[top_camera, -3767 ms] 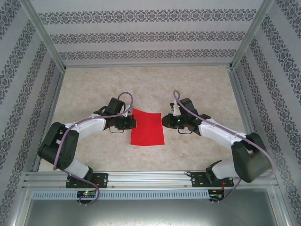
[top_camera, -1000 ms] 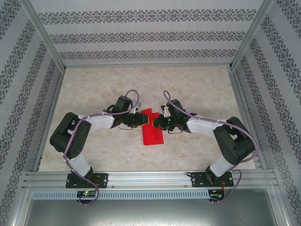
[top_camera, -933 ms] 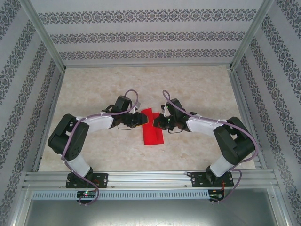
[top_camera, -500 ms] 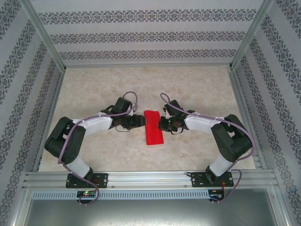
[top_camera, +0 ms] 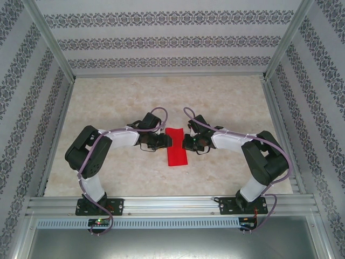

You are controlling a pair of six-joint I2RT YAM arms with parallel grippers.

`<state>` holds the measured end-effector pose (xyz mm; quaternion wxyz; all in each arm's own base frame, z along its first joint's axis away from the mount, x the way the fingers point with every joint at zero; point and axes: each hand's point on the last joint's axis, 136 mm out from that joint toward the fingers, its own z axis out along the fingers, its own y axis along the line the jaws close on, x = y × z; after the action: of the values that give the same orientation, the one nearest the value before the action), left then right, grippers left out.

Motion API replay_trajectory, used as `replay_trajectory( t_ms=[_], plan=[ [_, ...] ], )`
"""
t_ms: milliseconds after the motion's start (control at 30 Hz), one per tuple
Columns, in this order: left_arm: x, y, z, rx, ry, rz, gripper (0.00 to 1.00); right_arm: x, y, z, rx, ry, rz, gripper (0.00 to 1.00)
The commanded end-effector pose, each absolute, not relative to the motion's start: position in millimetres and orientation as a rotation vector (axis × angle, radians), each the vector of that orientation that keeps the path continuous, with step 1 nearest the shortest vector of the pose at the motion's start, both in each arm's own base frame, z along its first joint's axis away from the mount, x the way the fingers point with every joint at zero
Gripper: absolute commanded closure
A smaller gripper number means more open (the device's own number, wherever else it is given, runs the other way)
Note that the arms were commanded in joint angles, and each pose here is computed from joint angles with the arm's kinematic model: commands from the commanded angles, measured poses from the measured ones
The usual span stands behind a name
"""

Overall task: Fold a paper plane with a square sheet of paper (fold left side to right side)
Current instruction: First fold in half a square sheet of paper at the center of the table.

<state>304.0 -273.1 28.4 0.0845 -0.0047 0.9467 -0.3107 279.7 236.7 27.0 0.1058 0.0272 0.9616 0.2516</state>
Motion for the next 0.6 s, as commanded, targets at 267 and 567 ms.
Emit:
replay_trajectory(
  t_ms=[267, 567],
  plan=[
    [294.6, -268.5, 7.1, 0.018, 2.926, -0.767, 0.58, 289.8, 195.2, 52.6, 0.092, 2.72, 0.536, 0.64],
    [291.9, -267.1, 2.0, 0.043, 2.955, -0.714, 0.58, 288.0, 160.6, 72.9, 0.179, 2.621, 0.478, 0.57]
  ],
)
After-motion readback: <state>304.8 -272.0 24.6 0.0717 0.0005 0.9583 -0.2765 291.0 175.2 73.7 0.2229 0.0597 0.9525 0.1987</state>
